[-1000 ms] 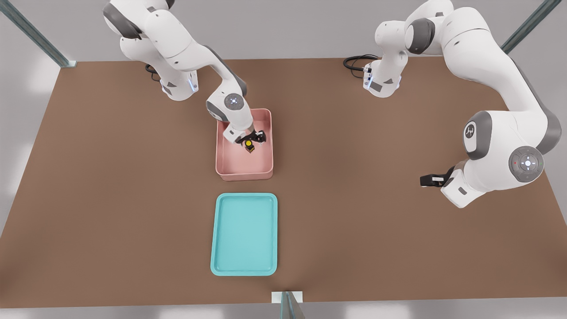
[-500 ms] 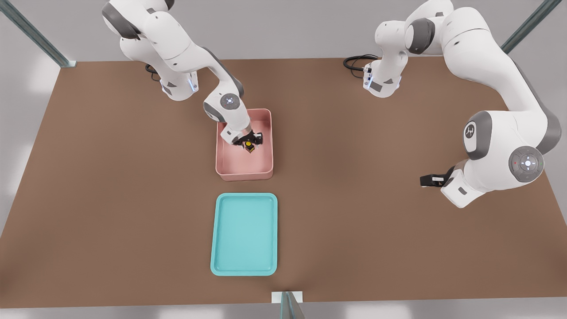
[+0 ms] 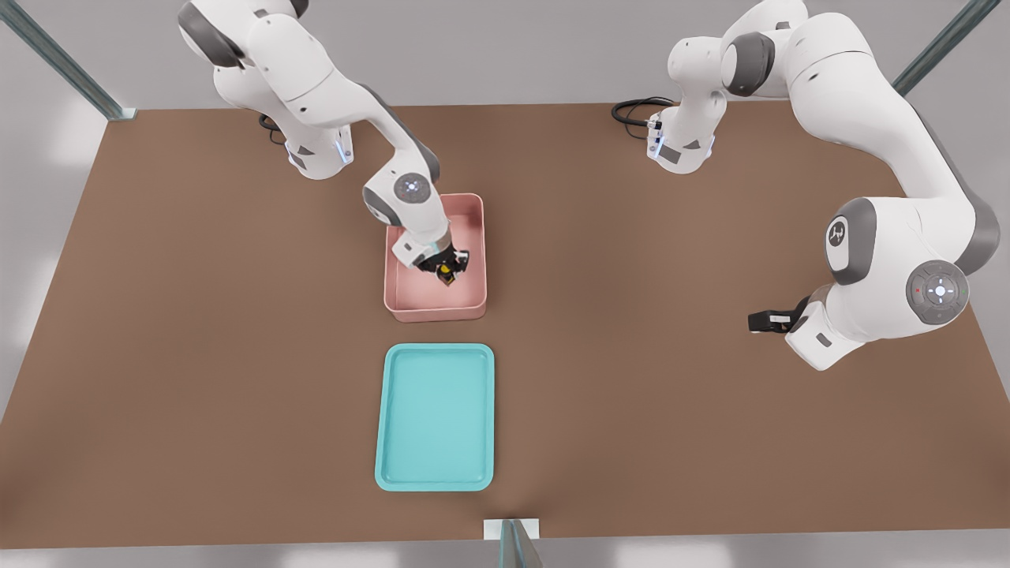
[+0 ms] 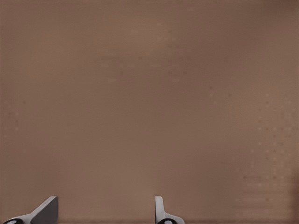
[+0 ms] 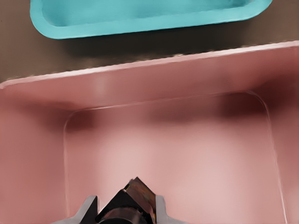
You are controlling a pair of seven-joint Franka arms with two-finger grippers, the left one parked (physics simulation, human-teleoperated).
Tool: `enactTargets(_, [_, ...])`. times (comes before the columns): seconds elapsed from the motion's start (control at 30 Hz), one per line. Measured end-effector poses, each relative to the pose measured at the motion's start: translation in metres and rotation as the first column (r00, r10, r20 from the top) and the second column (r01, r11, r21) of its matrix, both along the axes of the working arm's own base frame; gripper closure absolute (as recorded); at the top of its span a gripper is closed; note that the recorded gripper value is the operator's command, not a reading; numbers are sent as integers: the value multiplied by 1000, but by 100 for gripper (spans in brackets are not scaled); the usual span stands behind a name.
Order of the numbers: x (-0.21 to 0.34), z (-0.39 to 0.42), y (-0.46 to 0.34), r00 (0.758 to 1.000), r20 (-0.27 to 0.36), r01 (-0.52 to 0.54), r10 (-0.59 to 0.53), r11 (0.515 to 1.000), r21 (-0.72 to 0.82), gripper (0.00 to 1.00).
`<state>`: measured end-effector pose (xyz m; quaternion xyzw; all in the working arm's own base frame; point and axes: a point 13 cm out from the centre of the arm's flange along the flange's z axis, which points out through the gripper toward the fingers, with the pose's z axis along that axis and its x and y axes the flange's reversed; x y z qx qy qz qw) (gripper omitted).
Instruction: The left arm remains still, and the right arm places the button from the box into the tray
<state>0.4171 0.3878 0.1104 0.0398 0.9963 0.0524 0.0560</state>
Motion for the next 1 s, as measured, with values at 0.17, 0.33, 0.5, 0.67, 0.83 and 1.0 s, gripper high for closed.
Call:
enactTargets(0.17, [55,58,3,996,-16,93,-93,995,28,62])
enactTargets(0.33, [132,117,-5,989,-25,149,-147,987,68,62])
enactTargets(0.5, [219,101,-19,989,-32,144,-142,987,75,62])
enactTargets(0.67, [298,30,-50,993,-27,112,-111,992,62,62])
enactTargets(0.83, [307,12,-24,1000,-12,15,-14,995,95,0])
enactTargets(1.0, [326,97,-25,997,63,-53,46,993,107,0])
